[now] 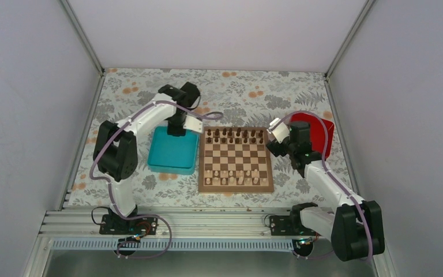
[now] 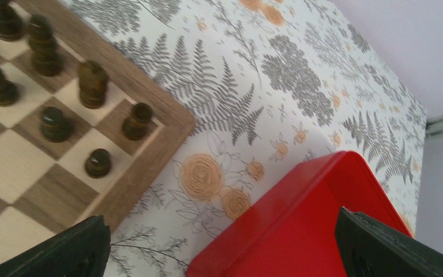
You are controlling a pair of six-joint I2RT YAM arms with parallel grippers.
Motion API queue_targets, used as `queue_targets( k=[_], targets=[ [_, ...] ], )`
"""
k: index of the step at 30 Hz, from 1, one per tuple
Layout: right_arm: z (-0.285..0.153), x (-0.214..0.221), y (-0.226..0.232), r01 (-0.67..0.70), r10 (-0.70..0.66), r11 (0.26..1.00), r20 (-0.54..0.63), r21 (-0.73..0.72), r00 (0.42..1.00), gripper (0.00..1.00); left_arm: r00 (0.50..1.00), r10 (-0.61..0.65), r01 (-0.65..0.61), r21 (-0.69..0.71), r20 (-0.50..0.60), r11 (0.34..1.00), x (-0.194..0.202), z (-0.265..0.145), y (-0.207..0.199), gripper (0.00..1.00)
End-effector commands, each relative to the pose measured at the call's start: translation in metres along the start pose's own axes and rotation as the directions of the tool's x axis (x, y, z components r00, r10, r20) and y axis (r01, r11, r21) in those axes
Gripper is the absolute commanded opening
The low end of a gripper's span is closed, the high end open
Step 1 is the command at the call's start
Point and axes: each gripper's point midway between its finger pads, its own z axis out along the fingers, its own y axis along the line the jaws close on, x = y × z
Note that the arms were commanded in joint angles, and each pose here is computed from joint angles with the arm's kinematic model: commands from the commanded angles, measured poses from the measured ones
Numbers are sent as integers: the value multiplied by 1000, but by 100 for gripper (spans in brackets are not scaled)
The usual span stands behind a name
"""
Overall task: Set up the chess pieces on the board
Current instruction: Pick up the chess piece from the storage box, then place the chess piece on the chessboard.
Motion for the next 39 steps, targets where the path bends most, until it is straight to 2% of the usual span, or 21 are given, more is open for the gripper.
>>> queue_targets(
  k=[1, 5, 10, 17, 23, 33, 39],
  targets=[
    [-4, -3, -40, -82, 83, 991, -5, 107, 997, 100, 992, 90, -87, -38, 84, 996, -51, -61, -20, 8],
    [-12, 2, -71, -163, 165, 972, 1, 169, 986, 100, 972, 197, -182, -123, 125, 975, -105, -91, -26, 8],
    [-19, 26, -114, -264, 284, 921, -33, 285, 958, 100, 935, 323, -293, -194, 144, 936, -168, -104, -40, 8],
    [-31, 50, -143, -341, 377, 873, -37, 348, 926, 100, 862, 469, -419, -249, 193, 873, -251, -103, -60, 7],
    [-33, 64, -154, -364, 412, 849, -49, 382, 910, 100, 785, 587, -520, -304, 197, 798, -303, -101, -86, 5],
    [-34, 74, -158, -378, 433, 840, -59, 388, 900, 100, 705, 683, -614, -317, 193, 723, -336, -93, -127, 4],
    [-33, 74, -155, -385, 434, 846, -58, 369, 899, 100, 684, 709, -651, -294, 175, 700, -341, -77, -138, 3]
  ],
)
